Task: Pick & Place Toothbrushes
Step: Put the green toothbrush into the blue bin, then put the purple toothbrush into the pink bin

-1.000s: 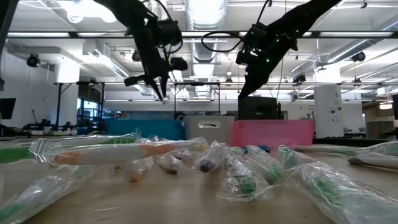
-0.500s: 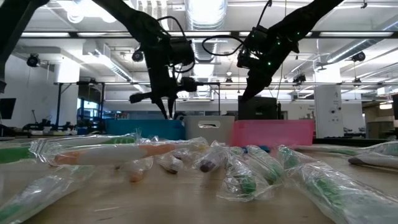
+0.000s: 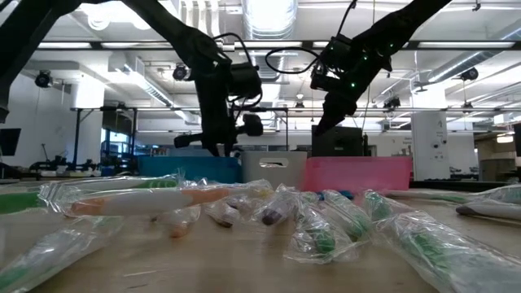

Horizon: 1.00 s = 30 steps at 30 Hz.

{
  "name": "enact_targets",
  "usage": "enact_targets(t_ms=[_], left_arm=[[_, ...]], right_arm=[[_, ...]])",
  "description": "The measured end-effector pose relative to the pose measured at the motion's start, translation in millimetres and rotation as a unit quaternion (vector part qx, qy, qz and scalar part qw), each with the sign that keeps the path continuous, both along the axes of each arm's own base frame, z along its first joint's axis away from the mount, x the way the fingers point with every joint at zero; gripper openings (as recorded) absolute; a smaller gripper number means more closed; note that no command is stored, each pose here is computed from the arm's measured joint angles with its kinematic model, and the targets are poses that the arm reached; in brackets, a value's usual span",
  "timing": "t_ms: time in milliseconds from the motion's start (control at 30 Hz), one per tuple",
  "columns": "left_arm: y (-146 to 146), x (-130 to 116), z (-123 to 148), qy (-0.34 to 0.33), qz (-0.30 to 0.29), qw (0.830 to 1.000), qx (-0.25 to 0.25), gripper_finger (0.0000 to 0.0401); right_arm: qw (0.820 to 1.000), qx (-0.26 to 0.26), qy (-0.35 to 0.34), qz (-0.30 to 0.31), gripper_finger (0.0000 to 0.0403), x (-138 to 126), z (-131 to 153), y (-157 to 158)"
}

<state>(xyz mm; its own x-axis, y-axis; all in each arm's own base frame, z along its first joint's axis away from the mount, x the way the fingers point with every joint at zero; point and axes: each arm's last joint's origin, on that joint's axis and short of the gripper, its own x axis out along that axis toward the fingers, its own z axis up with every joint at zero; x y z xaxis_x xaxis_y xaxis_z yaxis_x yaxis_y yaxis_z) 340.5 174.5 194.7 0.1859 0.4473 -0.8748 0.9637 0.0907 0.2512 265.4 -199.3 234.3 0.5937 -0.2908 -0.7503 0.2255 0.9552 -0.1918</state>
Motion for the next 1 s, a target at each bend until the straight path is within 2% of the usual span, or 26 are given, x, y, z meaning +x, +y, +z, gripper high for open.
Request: enact_targets(t_ms=[333,633,833,1000], left_arm=[[0.0,5.1,-0.9,-0.023,0.007,1.000,0.003,0.0079],[-4.7,7.1,0.1,-0.035,0.026,0.999,-0.002,0.0098],[-12.8,1.6,24.8,-0.066,0.080,0.995,-0.003,0.0097],[-25.4,-10.7,59.2,-0.133,0.124,0.983,-0.012,0.0084]], right_arm=[[1.000,-0.002,-0.001,0.001,0.0008,0.2,0.2,-0.1],[1.000,0.000,0.000,0.000,0.0008,0.0,0.0,0.0],[1.000,0.002,0.003,0.000,0.0008,-0.5,-0.5,0.4],[1.000,0.004,0.006,0.000,0.0008,-1.1,-2.2,0.8]])
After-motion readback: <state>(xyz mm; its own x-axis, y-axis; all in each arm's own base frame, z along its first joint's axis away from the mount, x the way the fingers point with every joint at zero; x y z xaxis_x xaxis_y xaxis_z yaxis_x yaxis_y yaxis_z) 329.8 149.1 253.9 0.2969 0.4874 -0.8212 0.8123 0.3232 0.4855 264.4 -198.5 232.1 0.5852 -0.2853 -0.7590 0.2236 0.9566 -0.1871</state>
